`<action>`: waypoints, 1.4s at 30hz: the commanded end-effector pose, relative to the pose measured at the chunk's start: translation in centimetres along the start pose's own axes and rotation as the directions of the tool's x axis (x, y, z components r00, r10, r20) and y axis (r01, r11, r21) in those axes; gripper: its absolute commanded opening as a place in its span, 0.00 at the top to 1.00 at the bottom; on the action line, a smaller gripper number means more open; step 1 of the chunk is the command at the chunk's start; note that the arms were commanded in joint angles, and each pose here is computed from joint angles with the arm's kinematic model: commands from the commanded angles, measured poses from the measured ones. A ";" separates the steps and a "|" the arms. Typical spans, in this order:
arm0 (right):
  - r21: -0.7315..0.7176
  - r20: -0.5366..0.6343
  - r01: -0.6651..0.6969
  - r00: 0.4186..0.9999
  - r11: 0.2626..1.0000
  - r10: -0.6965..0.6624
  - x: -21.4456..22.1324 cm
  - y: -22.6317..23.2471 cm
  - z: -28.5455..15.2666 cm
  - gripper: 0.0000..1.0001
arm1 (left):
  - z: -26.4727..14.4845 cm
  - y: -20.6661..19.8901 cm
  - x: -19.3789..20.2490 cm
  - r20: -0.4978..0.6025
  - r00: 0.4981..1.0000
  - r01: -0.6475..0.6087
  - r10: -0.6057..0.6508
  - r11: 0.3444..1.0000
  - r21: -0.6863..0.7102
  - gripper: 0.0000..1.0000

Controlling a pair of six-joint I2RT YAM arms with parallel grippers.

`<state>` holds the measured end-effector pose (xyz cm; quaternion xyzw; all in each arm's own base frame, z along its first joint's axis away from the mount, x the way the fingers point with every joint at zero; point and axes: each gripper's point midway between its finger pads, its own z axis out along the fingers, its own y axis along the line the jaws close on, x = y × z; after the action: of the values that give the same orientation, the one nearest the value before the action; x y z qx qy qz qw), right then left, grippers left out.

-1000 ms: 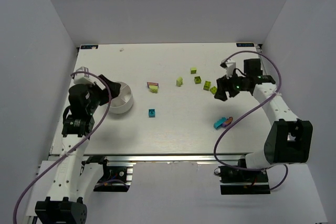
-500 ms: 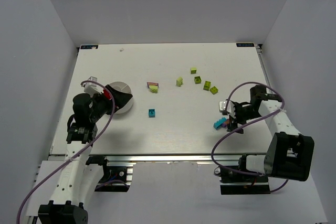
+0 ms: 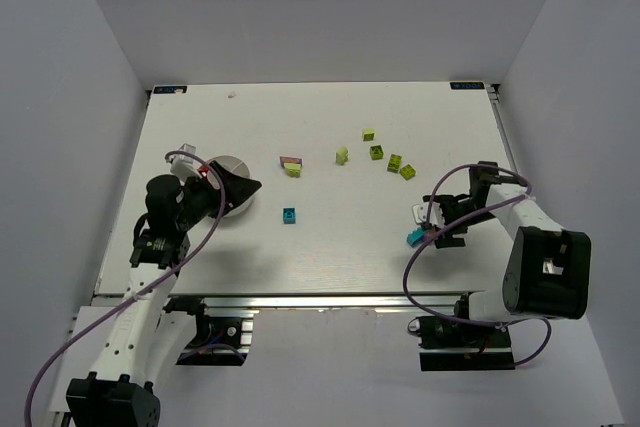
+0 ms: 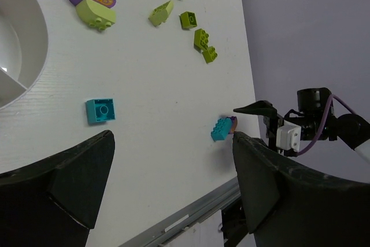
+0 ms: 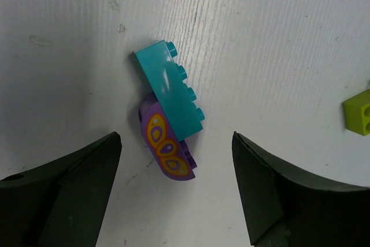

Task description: Sort the legos into containers by color

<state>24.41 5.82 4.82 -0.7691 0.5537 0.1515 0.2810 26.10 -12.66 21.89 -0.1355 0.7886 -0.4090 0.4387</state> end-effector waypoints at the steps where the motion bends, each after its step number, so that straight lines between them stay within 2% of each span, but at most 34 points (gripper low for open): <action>1: 0.008 -0.047 0.066 0.997 0.998 -0.065 0.8 -0.6 0.6 0.19 | 0.2 -0.7 -0.2 0.014 1.000 -0.010 0.009 1.000 0.019 0.08; 9: 0.013 -0.127 0.010 0.992 1.000 -0.008 2.9 -0.9 1.6 0.28 | 1.1 -1.8 0.1 -0.002 1.000 -0.020 0.020 0.999 0.036 0.09; 16: -0.008 -0.145 -0.018 0.989 1.000 0.017 3.6 -0.6 2.1 0.39 | 2.6 -3.3 1.4 -0.031 0.999 -0.041 0.042 0.998 0.046 0.09; 22: -0.040 -0.133 -0.030 0.991 0.999 0.024 3.2 0.2 2.4 0.66 | 3.5 -4.0 2.6 -0.059 0.997 -0.045 0.049 0.997 0.057 0.09; 28: -0.076 -0.111 -0.009 0.994 0.997 0.001 2.5 1.2 2.5 0.79 | 3.8 -4.4 3.4 -0.083 0.995 -0.046 0.051 0.996 0.070 0.09; 32: -0.073 -0.050 -0.012 0.999 0.997 0.008 0.7 1.2 1.9 0.86 | 4.0 -4.9 4.1 -0.102 0.993 -0.046 0.055 0.995 0.088 0.09; 34: -0.066 -0.021 0.034 0.999 0.997 -0.035 -1.3 0.5 1.7 0.89 | 4.1 -5.3 4.8 -0.118 0.991 -0.046 0.058 0.994 0.103 0.09; 39: -0.016 0.087 0.063 0.994 0.998 -0.062 -7.9 -1.1 0.8 0.92 | 4.8 -7.0 6.8 -0.166 0.983 -0.054 0.080 0.986 0.156 0.10; 42: 0.009 0.154 0.140 0.978 0.990 -0.140 -12.2 -1.8 0.6 0.93 | 5.6 -8.1 8.2 -0.204 0.973 -0.065 0.104 0.980 0.189 0.13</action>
<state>23.31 12.43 7.85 -0.8033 0.4960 0.1532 0.2921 24.36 -23.55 19.15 -0.0403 0.8177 -0.4468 0.3607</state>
